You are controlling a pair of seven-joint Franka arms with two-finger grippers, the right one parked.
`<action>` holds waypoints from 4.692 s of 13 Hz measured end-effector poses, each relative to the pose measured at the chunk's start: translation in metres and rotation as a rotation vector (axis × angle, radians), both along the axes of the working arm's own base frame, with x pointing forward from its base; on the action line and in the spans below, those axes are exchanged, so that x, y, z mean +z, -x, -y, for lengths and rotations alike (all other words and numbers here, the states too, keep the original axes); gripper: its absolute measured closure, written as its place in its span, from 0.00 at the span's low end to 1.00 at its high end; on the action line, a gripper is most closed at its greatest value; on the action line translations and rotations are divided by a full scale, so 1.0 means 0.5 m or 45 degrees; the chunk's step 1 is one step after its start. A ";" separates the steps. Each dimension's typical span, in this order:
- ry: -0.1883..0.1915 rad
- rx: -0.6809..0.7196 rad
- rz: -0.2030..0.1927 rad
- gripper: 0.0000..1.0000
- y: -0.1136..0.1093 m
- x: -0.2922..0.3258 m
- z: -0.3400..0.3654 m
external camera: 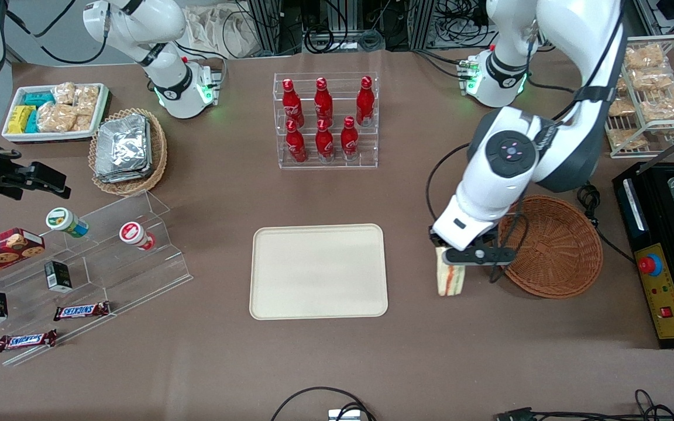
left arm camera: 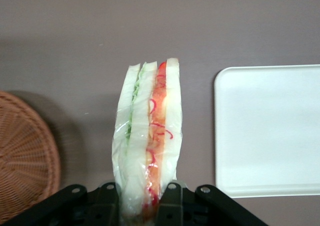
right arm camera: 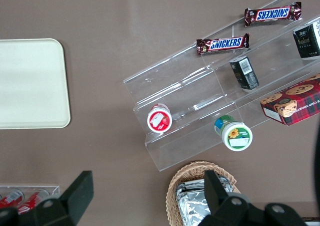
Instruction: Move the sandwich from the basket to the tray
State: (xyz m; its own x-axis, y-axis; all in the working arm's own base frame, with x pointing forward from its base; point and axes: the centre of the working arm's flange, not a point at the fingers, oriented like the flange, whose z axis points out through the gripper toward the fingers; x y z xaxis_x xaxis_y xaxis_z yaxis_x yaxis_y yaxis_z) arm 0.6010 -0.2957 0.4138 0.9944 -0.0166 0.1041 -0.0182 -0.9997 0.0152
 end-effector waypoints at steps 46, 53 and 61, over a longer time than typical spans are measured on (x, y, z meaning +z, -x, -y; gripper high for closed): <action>-0.094 0.191 -0.049 0.00 -0.022 -0.237 0.305; -0.200 0.412 0.017 0.00 -0.092 0.023 0.091; -0.192 0.355 -0.099 0.00 -0.121 0.184 -0.163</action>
State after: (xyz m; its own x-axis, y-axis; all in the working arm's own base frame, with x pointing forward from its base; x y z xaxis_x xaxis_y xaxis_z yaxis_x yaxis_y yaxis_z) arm 0.6616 -0.2141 0.5058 0.9677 0.2479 0.0451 0.2518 -0.9571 -0.1430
